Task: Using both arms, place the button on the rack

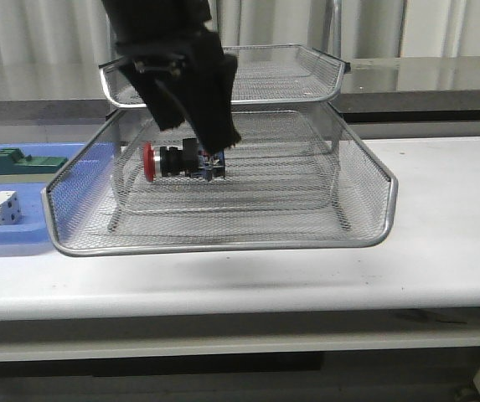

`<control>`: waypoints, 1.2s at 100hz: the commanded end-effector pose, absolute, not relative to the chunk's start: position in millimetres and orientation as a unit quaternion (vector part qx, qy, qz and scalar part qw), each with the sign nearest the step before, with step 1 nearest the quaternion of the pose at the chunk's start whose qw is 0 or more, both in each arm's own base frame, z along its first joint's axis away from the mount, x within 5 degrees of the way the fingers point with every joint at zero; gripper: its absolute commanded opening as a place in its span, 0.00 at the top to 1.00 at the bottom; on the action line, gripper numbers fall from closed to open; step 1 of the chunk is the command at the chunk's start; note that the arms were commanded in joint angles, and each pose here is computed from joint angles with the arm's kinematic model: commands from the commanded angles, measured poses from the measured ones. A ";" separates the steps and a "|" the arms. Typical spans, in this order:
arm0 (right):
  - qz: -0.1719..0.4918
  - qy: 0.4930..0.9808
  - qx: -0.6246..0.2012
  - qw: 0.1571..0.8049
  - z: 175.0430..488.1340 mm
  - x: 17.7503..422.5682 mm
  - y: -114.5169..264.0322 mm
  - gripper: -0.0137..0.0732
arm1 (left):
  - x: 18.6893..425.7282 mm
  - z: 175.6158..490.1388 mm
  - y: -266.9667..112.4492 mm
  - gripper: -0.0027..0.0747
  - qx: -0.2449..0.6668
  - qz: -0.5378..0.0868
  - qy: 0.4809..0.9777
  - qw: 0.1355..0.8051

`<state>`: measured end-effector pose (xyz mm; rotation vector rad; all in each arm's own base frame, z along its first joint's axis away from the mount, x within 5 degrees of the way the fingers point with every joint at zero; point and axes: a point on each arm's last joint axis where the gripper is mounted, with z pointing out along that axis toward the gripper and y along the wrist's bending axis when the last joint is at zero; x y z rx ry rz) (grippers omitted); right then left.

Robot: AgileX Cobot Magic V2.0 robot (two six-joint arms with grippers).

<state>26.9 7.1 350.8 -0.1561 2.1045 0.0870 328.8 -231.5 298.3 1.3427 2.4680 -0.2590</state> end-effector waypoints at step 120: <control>0.027 0.845 -0.064 0.530 364.1 28.7 6.1 0.92 | 105.0 446.6 -29.0 0.17 0.171 0.016 0.755 0.632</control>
